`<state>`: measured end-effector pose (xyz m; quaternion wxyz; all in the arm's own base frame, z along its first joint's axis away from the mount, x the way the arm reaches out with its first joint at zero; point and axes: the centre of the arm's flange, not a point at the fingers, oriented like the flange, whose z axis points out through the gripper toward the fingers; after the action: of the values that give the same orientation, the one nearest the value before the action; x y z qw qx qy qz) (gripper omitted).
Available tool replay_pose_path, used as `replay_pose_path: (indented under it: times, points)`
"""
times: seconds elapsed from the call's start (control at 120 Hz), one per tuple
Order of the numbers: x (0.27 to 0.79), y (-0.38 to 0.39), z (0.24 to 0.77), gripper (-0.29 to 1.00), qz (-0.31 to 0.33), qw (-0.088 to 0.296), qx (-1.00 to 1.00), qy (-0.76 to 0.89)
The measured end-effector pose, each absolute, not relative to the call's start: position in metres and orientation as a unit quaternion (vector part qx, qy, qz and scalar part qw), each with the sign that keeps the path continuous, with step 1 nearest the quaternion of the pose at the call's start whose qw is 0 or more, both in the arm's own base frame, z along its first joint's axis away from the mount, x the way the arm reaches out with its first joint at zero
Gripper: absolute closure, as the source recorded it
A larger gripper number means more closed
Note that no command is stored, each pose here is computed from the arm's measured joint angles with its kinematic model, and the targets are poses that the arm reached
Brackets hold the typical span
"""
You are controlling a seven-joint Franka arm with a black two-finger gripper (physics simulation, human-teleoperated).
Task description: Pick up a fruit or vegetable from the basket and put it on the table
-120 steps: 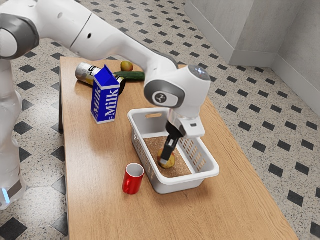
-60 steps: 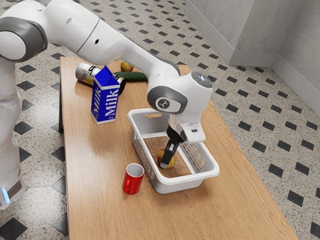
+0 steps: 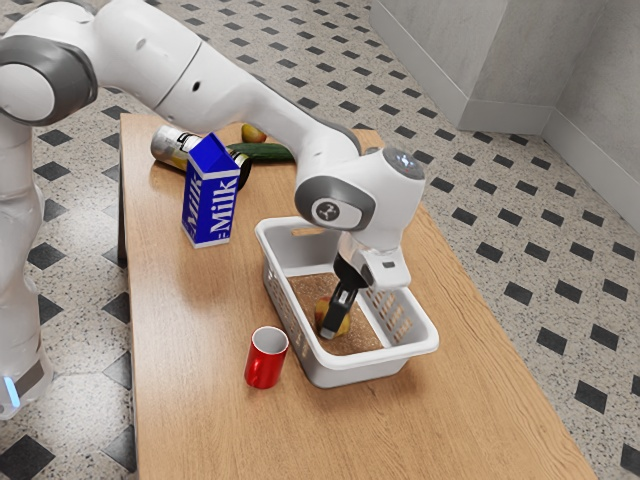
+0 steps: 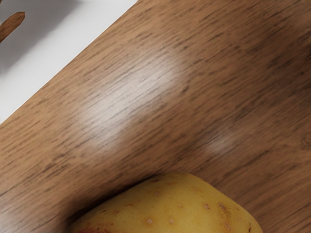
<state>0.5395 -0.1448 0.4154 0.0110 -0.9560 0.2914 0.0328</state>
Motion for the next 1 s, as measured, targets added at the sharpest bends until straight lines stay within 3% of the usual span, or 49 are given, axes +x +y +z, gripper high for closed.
replay_pose_path:
  times: [0.433, 0.717, 1.0]
  points:
    - [0.5411, -0.1440, 0.4084, 0.02, 0.036, 0.013, -0.956, 0.292]
    - [0.5416, -0.1421, 0.4072, 0.28, 0.036, 0.016, -0.956, 0.291]
    - [0.5423, -0.1385, 0.4078, 0.31, 0.034, 0.020, -0.958, 0.284]
